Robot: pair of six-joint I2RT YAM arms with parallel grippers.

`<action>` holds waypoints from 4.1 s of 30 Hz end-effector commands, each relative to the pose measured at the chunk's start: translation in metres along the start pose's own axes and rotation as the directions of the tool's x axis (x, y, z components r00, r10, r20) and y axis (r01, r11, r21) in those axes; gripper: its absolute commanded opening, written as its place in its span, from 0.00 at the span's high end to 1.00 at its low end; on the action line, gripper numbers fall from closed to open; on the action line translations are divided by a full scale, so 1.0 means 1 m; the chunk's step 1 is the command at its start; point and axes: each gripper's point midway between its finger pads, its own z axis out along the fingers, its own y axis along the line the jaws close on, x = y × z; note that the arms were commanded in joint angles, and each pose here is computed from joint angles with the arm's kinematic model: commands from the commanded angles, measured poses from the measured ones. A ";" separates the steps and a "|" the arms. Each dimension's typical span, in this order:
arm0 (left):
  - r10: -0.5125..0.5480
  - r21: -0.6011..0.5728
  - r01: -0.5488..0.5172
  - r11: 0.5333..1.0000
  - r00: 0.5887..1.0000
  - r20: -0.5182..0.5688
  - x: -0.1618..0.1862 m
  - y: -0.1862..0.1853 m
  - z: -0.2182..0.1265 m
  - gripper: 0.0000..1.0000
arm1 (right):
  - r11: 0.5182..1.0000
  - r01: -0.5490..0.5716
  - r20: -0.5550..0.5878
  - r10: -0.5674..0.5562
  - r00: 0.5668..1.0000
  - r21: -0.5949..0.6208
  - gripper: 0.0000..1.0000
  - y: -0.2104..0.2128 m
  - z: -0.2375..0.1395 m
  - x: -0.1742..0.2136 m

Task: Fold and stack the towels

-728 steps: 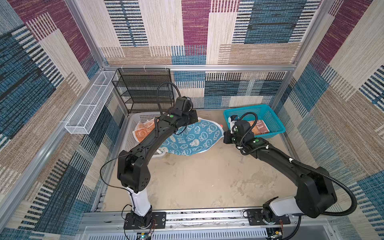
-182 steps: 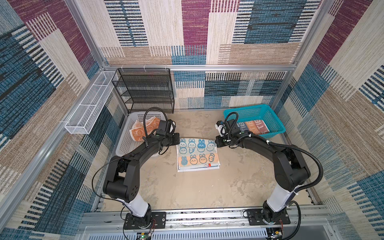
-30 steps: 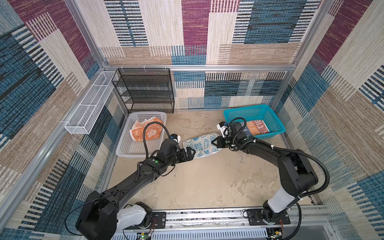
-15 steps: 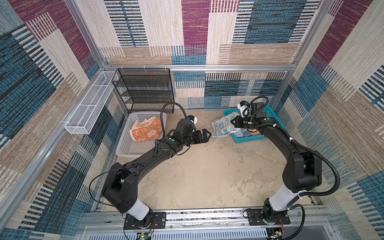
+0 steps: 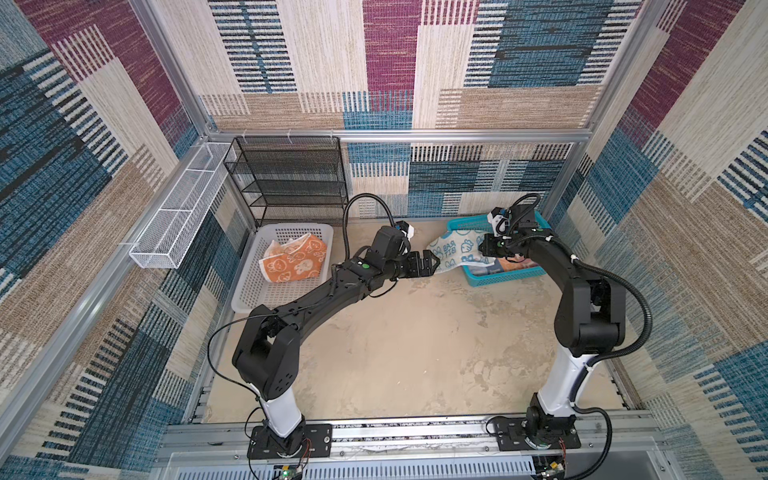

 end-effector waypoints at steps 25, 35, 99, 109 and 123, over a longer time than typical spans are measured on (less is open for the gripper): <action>0.026 -0.017 -0.027 0.999 0.997 -0.075 -0.013 -0.007 0.072 0.00 | 0.837 0.295 -0.092 -0.286 0.954 0.461 1.00 -0.092 0.013 -0.010; 0.021 -0.031 -0.024 0.999 0.994 -0.104 -0.008 0.000 0.085 0.00 | 0.791 0.400 -0.084 -0.410 0.908 0.462 1.00 -0.088 -0.004 -0.023; -0.015 -0.066 0.003 0.998 0.982 -0.191 0.002 0.022 0.154 0.78 | 0.980 0.201 0.001 -0.201 0.980 -0.001 1.00 -0.009 -0.001 -0.003; -0.111 -0.079 0.101 0.992 0.985 -0.132 -0.014 0.033 0.137 0.65 | 0.974 0.206 0.020 -0.206 0.978 -0.089 1.00 0.047 -0.012 0.002; -0.146 -0.040 0.145 0.989 0.989 -0.016 -0.038 0.036 0.077 0.16 | 0.949 0.174 0.105 -0.151 0.983 -0.264 1.00 0.134 -0.068 -0.019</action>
